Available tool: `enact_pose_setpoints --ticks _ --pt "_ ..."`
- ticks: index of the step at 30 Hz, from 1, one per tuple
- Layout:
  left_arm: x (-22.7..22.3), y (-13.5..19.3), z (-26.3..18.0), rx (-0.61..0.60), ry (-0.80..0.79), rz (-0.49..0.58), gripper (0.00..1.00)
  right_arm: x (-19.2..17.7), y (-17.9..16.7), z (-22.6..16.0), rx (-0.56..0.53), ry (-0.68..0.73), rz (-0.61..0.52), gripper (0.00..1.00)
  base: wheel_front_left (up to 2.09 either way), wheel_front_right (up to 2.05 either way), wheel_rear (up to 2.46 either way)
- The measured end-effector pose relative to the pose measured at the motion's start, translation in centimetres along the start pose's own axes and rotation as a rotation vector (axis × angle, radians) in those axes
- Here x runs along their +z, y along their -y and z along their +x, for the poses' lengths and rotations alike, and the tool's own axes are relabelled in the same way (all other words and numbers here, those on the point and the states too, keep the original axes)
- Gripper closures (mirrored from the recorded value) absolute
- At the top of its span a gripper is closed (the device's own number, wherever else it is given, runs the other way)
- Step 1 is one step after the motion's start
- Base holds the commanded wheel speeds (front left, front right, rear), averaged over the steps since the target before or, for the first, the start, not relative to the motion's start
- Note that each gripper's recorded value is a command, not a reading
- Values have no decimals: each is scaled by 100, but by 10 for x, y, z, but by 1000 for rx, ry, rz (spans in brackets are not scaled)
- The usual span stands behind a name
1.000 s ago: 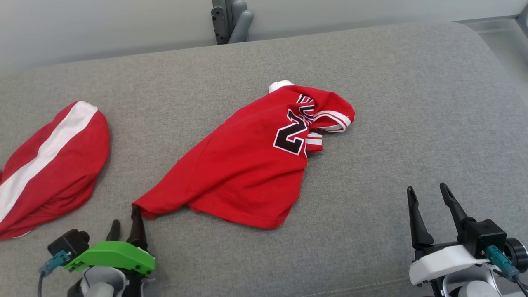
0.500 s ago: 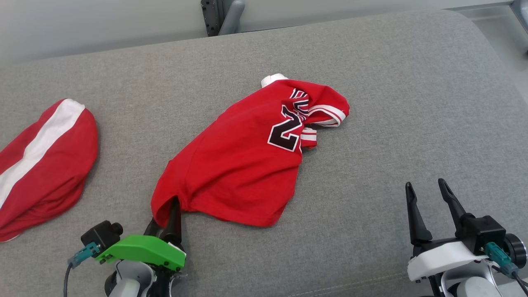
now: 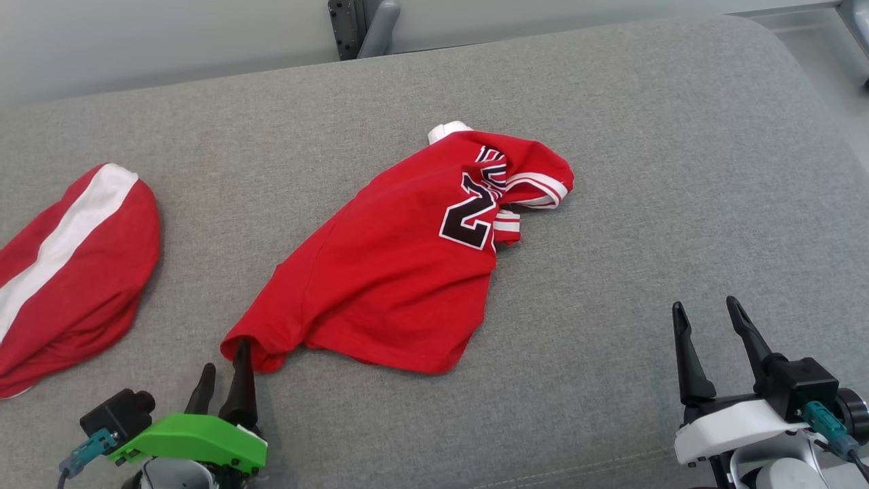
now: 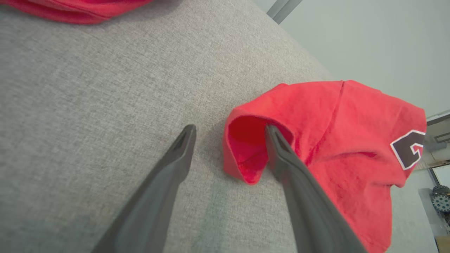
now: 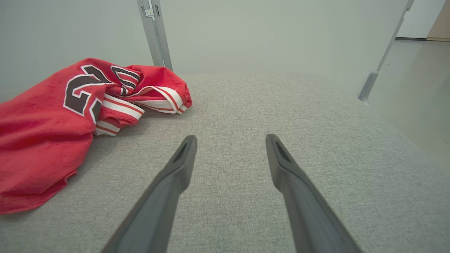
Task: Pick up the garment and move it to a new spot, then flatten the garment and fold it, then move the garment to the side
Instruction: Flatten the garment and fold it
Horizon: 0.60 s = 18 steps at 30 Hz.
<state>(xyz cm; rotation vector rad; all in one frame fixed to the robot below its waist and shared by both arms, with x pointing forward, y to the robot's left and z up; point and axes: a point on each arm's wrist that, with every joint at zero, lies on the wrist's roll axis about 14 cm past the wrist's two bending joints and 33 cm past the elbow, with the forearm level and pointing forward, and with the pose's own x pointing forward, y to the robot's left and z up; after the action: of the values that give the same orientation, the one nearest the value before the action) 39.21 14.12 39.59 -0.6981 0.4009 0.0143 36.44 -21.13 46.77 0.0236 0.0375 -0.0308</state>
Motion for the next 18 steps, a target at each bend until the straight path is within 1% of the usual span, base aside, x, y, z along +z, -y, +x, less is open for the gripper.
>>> enact_pose_setpoints --ticks 5,10,12,18 --pt "-3 4 -11 -11 -25 27 0 0 -1 1 4 -1 0 0 0 0 0" --pt "0 30 -16 -88 -25 6 0 -2 -4 4 13 -4 -1 0 0 0 0" --pt "-1 36 -16 -103 -34 4 0 -2 -5 4 15 -6 -1 0 0 0 0" --pt "-10 37 -13 -97 -68 14 0 -1 -2 3 7 -2 -5 0 0 0 0"
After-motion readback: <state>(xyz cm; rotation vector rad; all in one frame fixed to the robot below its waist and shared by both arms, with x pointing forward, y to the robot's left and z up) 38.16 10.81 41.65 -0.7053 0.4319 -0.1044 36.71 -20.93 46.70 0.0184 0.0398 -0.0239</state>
